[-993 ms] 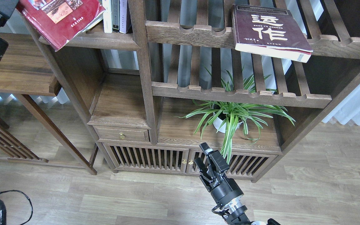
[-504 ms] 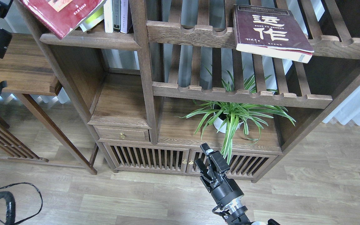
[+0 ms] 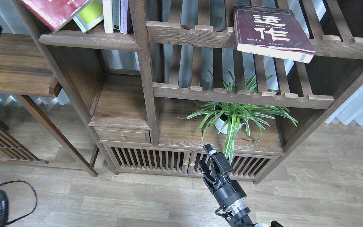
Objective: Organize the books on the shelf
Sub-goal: 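Insert the red book onto the top shelf with the left gripper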
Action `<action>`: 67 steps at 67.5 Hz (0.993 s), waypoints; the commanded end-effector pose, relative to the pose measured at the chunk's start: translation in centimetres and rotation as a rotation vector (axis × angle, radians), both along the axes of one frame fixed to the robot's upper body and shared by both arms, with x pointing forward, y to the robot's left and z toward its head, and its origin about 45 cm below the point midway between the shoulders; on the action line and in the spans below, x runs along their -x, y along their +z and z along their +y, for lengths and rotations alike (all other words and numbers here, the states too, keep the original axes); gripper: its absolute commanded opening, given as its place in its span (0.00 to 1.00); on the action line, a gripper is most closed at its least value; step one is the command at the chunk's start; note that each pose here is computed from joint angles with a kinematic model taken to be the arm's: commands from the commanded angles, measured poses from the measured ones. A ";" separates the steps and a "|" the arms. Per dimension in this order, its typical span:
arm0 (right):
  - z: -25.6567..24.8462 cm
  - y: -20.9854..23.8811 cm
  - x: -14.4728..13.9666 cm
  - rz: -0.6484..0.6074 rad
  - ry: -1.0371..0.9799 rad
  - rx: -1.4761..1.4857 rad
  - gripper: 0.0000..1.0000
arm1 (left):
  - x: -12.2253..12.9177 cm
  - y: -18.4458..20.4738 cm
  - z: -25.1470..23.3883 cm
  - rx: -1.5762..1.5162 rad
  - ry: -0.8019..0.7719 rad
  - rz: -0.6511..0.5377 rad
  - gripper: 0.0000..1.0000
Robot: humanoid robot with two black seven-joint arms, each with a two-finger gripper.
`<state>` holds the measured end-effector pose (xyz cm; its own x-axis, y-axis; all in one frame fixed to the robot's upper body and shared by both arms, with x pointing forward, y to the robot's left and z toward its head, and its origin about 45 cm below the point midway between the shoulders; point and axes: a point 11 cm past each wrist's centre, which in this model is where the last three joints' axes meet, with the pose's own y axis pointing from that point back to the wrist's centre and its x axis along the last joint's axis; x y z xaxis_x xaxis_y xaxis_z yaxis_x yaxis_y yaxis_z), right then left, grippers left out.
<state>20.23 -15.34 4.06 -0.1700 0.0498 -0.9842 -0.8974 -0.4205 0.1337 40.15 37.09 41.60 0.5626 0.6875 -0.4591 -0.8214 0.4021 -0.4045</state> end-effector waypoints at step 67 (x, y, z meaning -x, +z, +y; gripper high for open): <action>0.7 0.1 0.3 0.000 0.022 -0.009 0.98 | -2.3 1.8 1.0 -0.263 0.246 -0.101 0.03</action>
